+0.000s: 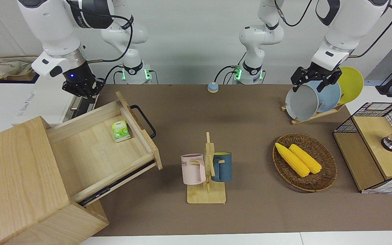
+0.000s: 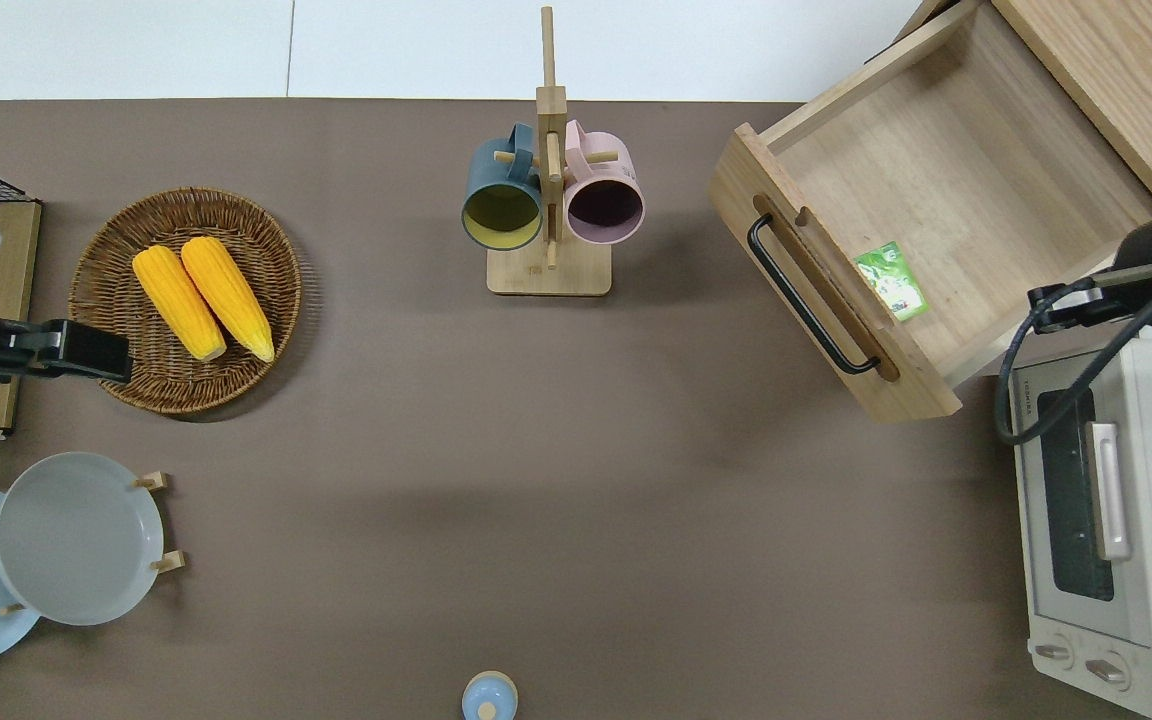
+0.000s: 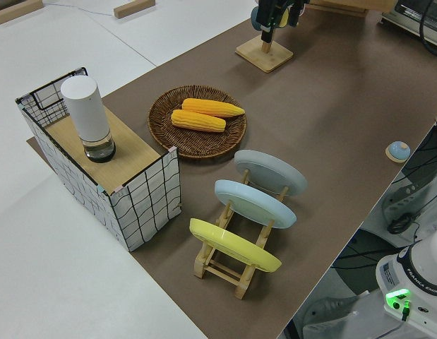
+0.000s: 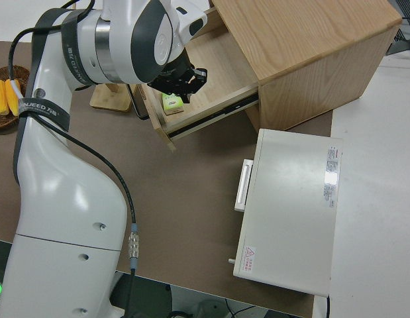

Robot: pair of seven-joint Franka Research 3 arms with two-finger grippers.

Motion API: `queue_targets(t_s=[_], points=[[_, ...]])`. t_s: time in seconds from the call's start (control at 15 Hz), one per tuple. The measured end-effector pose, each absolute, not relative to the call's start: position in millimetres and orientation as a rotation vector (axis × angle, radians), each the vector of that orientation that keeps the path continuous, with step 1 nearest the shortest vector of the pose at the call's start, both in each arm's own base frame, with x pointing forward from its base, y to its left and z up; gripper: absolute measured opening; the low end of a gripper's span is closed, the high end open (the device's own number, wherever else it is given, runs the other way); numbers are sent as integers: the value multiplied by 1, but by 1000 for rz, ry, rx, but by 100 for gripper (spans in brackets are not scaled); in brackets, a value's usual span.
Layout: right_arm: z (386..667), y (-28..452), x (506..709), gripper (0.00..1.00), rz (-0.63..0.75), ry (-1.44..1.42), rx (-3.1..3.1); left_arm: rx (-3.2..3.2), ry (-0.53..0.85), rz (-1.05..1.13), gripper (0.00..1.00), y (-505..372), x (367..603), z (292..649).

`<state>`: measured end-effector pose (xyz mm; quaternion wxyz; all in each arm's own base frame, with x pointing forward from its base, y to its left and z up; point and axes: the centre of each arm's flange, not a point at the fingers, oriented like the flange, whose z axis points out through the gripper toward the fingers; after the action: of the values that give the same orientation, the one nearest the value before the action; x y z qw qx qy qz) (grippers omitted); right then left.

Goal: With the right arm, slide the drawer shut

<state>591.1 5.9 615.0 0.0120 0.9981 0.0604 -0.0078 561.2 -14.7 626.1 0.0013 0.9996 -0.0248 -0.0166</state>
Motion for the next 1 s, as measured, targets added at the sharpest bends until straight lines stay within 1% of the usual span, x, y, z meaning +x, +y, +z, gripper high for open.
queue_targets(t_s=[0.4,0.67,1.0], points=[[617,7,589,1,-40,192,3112,3138,-78,-52,100,-15,561,626],[632,21,583,1,-45,185,3099,3138,-78,-52,100,-15,561,626],[656,63,568,1,-15,120,3063,3138,-78,-52,100,-15,561,626]])
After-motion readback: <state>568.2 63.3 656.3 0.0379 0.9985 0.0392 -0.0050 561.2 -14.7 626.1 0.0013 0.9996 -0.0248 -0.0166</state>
